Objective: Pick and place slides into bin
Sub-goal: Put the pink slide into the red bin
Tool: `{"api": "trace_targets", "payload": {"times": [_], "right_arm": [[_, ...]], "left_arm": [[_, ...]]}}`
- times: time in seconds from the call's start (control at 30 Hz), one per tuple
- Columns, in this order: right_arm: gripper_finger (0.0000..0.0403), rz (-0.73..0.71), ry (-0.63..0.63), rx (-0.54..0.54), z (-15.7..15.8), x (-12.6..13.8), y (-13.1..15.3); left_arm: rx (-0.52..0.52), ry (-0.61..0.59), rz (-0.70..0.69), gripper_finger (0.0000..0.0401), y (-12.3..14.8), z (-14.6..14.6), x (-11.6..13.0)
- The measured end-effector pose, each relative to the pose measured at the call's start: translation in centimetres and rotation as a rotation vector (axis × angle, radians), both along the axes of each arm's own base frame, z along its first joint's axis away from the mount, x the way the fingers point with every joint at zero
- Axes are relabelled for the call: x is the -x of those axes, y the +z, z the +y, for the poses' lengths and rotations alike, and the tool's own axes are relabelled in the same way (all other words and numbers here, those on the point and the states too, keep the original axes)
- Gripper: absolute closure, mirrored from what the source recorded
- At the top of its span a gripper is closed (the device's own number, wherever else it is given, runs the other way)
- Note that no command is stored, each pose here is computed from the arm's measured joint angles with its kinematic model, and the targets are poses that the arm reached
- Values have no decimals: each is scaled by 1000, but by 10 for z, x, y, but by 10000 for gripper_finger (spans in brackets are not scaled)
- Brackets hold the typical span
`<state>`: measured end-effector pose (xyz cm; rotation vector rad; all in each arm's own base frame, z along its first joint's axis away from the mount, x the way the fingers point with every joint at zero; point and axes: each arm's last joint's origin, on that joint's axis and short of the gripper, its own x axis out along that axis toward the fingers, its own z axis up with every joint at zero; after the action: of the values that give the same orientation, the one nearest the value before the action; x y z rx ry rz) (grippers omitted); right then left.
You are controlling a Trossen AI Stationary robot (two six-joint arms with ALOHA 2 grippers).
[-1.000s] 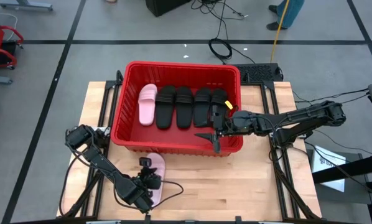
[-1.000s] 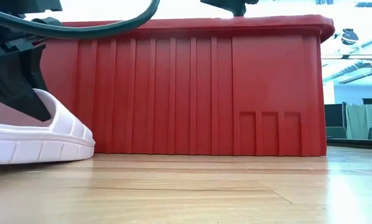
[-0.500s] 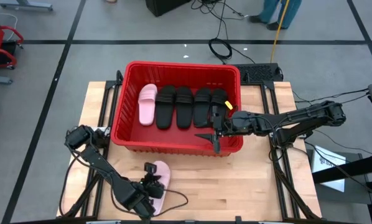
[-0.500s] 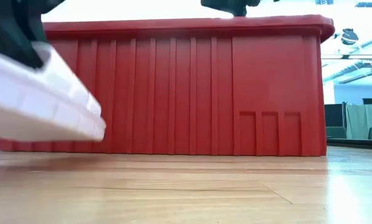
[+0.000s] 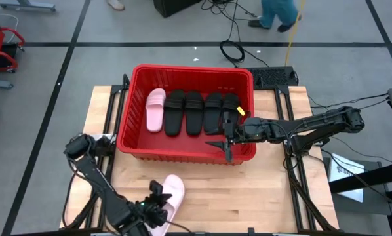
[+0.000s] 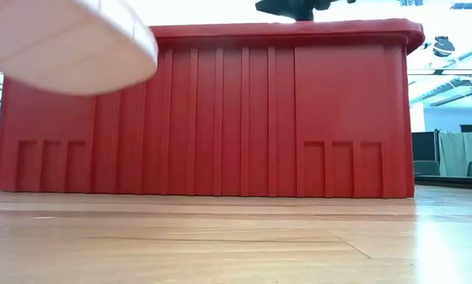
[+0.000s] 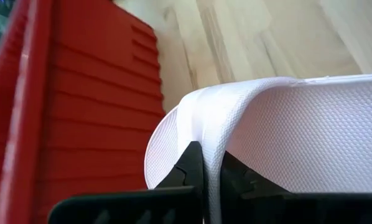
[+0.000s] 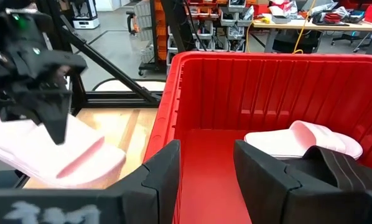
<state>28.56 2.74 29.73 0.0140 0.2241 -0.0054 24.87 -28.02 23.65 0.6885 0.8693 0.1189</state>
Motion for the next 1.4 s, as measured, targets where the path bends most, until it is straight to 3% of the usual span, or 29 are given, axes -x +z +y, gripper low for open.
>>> {"api": "trace_targets", "payload": {"times": [0.33,0.63,1.1,1.4], "right_arm": [[264,8,0,-1,0,0,-1],[264,8,-74,49,-3,0,-1],[264,10,-83,147,-6,0,0],[264,-53,-99,228,-14,-2,7]], "left_arm": [[-98,-93,-101,399,30,-15,6],[-267,-55,-138,396,53,-3,13],[-213,20,-227,398,141,73,43],[-222,113,-216,398,165,130,57]]}}
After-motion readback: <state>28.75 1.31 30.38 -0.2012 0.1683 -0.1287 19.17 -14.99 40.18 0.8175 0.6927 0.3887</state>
